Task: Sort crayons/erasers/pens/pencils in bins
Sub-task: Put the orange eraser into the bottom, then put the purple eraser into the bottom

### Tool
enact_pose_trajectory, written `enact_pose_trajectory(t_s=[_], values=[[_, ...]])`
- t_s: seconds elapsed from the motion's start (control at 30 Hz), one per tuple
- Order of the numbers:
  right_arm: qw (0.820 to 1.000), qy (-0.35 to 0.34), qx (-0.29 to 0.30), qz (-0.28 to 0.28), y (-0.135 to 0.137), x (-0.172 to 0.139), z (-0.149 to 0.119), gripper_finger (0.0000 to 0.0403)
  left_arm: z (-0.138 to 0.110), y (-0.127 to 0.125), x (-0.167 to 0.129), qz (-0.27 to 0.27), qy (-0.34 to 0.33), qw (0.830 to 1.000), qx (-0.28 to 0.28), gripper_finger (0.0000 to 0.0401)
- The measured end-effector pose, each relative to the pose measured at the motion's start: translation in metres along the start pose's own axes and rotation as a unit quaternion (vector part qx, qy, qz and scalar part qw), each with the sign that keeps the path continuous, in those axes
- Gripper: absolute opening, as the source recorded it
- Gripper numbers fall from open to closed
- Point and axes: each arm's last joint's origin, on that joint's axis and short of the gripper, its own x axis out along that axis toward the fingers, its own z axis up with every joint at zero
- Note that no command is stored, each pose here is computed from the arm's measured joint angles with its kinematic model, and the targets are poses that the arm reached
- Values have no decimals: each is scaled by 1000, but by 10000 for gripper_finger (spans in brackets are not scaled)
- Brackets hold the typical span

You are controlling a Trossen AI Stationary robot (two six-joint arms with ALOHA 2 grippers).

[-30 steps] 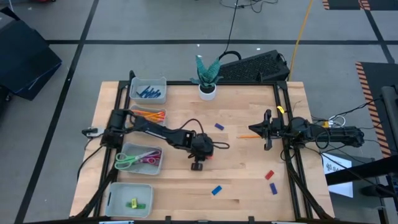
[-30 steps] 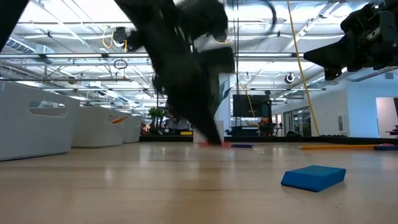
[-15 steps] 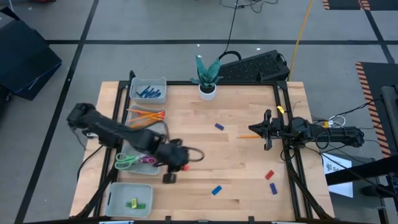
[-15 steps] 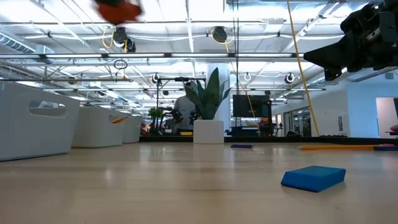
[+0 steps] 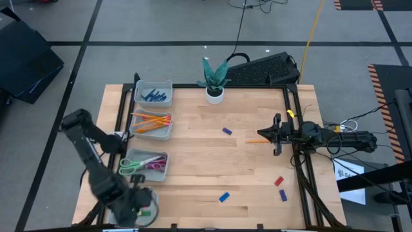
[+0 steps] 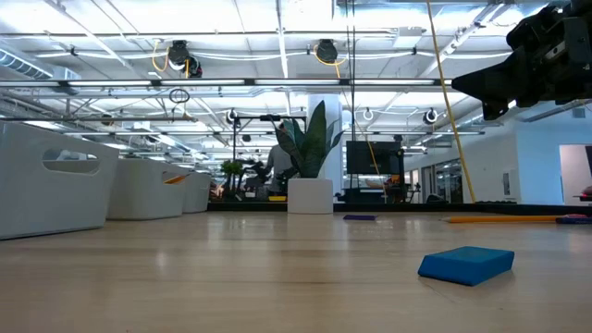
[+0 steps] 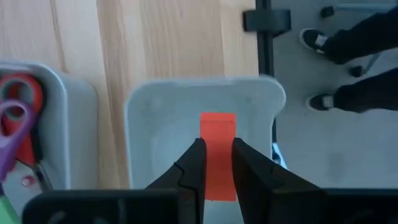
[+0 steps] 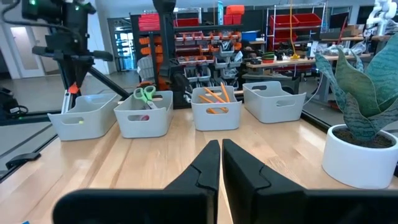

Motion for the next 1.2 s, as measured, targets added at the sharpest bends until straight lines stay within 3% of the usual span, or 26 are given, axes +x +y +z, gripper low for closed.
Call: enact_pose_trajectory(t_s=[0.1, 0.3, 0.57, 0.73, 0.83, 0.97, 1.2], values=[[1000, 0, 0, 0, 0, 0, 0, 13, -22, -9, 13, 21, 8, 1000, 8, 65], [1000, 0, 0, 0, 0, 0, 0, 13, -59, -1, 44, 71, 26, 997, -3, 65], [1000, 0, 0, 0, 0, 0, 0, 13, -76, -4, 76, 1, -14, 1000, -25, 65], [1000, 0, 0, 0, 0, 0, 0, 13, -80, 2, 86, 1, -18, 999, -40, 69], [1000, 0, 0, 0, 0, 0, 0, 13, -82, 9, 91, 15, -11, 999, -39, 90], [1000, 0, 0, 0, 0, 0, 0, 13, -83, 15, 95, 25, 8, 999, -46, 149], [1000, 0, 0, 0, 0, 0, 0, 13, -69, 7, 75, -36, 24, 999, -21, 226]])
